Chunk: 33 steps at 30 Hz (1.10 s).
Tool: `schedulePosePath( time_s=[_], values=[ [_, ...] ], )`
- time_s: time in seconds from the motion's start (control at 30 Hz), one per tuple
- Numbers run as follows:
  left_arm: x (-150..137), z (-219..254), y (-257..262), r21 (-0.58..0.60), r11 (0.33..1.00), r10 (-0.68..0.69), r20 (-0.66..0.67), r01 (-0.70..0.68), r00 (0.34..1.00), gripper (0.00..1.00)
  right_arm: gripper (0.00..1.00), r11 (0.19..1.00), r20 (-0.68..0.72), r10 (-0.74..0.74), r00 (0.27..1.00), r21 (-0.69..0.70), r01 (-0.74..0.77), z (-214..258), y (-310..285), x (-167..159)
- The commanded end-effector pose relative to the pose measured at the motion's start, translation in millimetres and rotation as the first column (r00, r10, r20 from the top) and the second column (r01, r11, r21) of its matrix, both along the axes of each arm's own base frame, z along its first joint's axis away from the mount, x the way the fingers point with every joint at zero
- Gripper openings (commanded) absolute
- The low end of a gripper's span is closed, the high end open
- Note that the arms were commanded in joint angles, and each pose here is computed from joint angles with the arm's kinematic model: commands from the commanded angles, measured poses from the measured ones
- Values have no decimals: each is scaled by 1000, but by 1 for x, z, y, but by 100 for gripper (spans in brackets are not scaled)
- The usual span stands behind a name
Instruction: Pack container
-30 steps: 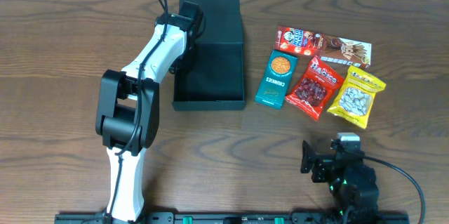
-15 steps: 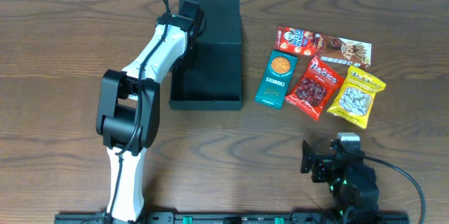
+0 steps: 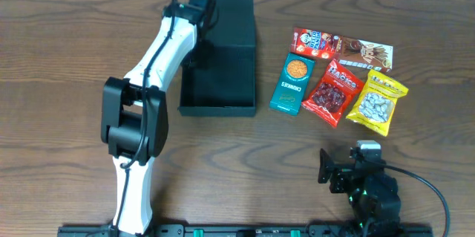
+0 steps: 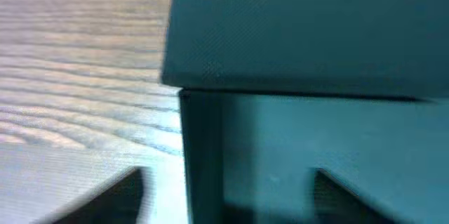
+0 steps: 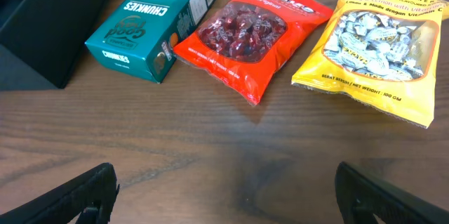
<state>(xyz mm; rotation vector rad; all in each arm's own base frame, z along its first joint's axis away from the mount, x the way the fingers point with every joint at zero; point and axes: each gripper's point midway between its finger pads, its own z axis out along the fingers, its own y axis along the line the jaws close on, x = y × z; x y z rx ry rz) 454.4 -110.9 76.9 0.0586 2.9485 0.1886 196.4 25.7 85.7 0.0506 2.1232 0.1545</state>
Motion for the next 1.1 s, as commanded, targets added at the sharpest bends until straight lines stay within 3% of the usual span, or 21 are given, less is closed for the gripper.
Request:
schedulePosePath(
  time_s=[0.0, 0.33, 0.67, 1.07],
  values=[
    [10, 74, -10, -89, 996, 6, 144, 7, 990, 93, 99, 1000, -5, -13, 1000, 8, 13, -3, -1, 0],
    [-23, 187, -21, -244, 966, -9, 312, 89, 950, 98, 99, 1000, -5, -13, 1000, 9, 13, -3, -1, 0],
    [-33, 186, -31, -266, 947, -98, 291, 179, 952, 97, 99, 1000, -5, -13, 1000, 8, 13, -3, -1, 0],
    [-37, 184, -32, -276, 944, -102, 271, 179, 957, 97, 99, 1000, -5, -13, 1000, 8, 13, -3, -1, 0]
  ],
)
